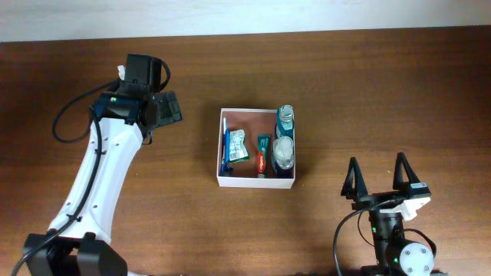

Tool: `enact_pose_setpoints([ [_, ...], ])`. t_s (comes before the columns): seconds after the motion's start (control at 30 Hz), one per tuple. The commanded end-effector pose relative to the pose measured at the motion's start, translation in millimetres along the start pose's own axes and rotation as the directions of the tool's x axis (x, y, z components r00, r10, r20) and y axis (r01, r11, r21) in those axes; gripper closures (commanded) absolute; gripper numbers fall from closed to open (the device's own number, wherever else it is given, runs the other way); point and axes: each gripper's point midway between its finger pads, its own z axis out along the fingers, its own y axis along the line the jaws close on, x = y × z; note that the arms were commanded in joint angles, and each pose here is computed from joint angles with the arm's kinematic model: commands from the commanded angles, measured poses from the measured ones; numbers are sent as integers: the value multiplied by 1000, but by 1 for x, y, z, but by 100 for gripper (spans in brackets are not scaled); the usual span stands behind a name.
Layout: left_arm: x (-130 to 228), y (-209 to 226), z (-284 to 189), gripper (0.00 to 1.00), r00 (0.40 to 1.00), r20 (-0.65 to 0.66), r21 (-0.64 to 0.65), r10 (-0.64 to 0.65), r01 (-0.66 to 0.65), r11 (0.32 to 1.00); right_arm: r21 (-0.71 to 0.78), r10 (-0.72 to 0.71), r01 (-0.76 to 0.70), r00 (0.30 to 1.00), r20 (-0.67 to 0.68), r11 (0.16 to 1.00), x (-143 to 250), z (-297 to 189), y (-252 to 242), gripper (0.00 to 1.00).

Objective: Pack container

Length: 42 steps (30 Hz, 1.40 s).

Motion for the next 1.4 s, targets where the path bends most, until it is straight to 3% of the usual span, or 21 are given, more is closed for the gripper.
enact_pose_setpoints([
  [0.0,-4,3,-4,1,1000,16,-10,0,0,1000,0,37,-37,999,-2,999,5,-1,-3,2],
  [0.5,-4,3,-4,1,1000,15,-10,0,0,1000,38,21,-19,999,-41,999,14,-2,-16,1],
  [0.83,-4,3,-4,1,1000,15,-10,0,0,1000,59,9,2,984,-175,998,47,-6,-23,2],
  [1.1,-4,3,-4,1,1000,16,-10,0,0,1000,-9,-142,146,948,-284,989,72,-12,-20,2],
  [1.37,-4,3,-4,1,1000,15,-10,0,0,1000,39,-165,186,937,-308,982,77,-14,-31,2],
])
